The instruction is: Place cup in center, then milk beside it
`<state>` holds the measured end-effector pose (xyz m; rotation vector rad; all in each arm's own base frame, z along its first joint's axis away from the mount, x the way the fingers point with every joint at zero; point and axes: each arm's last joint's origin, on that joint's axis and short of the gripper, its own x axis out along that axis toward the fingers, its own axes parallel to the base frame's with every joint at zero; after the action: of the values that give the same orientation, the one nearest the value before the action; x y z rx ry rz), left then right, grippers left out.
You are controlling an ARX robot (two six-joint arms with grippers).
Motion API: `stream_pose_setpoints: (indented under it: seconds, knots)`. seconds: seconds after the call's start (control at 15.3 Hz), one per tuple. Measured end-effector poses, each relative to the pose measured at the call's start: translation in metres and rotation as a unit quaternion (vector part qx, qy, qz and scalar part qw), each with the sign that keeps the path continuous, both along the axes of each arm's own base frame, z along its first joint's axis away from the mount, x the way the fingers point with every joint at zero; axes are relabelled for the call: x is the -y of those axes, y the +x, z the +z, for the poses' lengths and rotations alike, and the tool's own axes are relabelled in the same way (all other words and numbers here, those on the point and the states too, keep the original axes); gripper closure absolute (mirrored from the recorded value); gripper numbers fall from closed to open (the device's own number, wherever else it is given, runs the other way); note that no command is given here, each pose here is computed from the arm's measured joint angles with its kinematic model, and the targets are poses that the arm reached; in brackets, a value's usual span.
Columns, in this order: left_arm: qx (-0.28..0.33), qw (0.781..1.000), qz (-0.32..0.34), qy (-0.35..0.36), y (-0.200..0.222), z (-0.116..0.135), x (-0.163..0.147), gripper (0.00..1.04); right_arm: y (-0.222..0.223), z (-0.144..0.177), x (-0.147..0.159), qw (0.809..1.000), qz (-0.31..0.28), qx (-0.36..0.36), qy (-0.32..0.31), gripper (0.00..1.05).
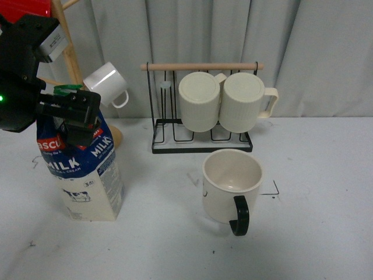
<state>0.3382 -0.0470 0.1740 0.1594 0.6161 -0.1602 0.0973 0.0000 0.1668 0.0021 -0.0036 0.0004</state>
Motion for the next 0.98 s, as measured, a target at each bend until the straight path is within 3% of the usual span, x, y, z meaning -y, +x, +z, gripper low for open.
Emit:
stream_pose_setpoints:
  seconds: [0.07, 0.46, 0.65, 0.98]
  knots:
    - [0.002, 1.000, 0.006, 0.006, 0.002, -0.002, 0.000, 0.08, 0.000, 0.000, 0.000, 1.000, 0.000, 0.000, 0.000, 0.06]
    - [0.001, 1.000, 0.010, 0.004, 0.004, -0.008, 0.003, 0.73, 0.000, 0.000, 0.000, 1.000, 0.000, 0.000, 0.000, 0.06]
    - [0.000, 1.000, 0.011, -0.002, 0.004, -0.008, 0.004, 0.95, 0.000, 0.000, 0.000, 1.000, 0.000, 0.000, 0.000, 0.06]
    - [-0.001, 1.000, 0.016, 0.009, -0.005, 0.005, 0.011, 0.99, 0.000, 0.000, 0.000, 1.000, 0.000, 0.000, 0.000, 0.06]
